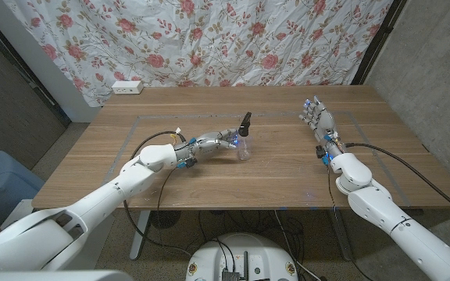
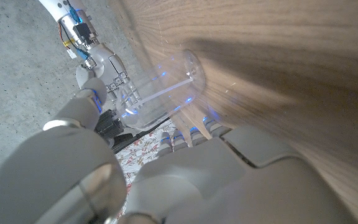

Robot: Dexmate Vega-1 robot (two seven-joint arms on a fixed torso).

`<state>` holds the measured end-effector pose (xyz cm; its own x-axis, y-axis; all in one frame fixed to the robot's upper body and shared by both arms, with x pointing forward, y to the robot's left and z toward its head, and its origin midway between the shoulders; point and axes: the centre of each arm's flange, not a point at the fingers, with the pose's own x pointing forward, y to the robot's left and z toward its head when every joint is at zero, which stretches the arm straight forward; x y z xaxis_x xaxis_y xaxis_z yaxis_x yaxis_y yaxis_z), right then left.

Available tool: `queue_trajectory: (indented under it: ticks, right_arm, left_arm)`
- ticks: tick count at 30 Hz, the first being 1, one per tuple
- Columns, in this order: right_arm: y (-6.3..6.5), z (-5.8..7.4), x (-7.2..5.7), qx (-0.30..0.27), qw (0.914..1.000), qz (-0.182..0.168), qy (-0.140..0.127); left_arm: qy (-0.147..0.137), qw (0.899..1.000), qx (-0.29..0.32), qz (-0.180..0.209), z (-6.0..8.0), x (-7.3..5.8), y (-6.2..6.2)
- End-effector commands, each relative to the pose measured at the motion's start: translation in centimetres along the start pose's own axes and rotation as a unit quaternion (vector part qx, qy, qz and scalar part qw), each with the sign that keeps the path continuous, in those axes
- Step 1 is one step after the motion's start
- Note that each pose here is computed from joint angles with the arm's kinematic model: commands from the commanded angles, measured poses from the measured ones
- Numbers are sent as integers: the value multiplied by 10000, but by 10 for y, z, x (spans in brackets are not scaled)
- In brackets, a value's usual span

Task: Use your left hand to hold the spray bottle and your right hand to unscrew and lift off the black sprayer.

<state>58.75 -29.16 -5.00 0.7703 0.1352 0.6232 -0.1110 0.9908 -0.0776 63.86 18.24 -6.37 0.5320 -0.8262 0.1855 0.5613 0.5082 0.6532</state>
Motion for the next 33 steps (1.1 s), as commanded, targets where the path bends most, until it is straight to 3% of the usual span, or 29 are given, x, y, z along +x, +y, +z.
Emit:
queue_trajectory:
  ticks: [1,17,33]
  right_arm:
    - [-6,-2,-4,14,10000,-24,-9]
    - [-9,-2,-9,38,10000,-88,-20]
    - [-11,-3,-13,54,9999,-135,-25]
  left_arm:
    - [-57,9999,-12,142,-3,10,-6]
    - [-228,9986,-317,363,-12,18,-11]
    - [-352,9979,-293,456,-14,26,-11]
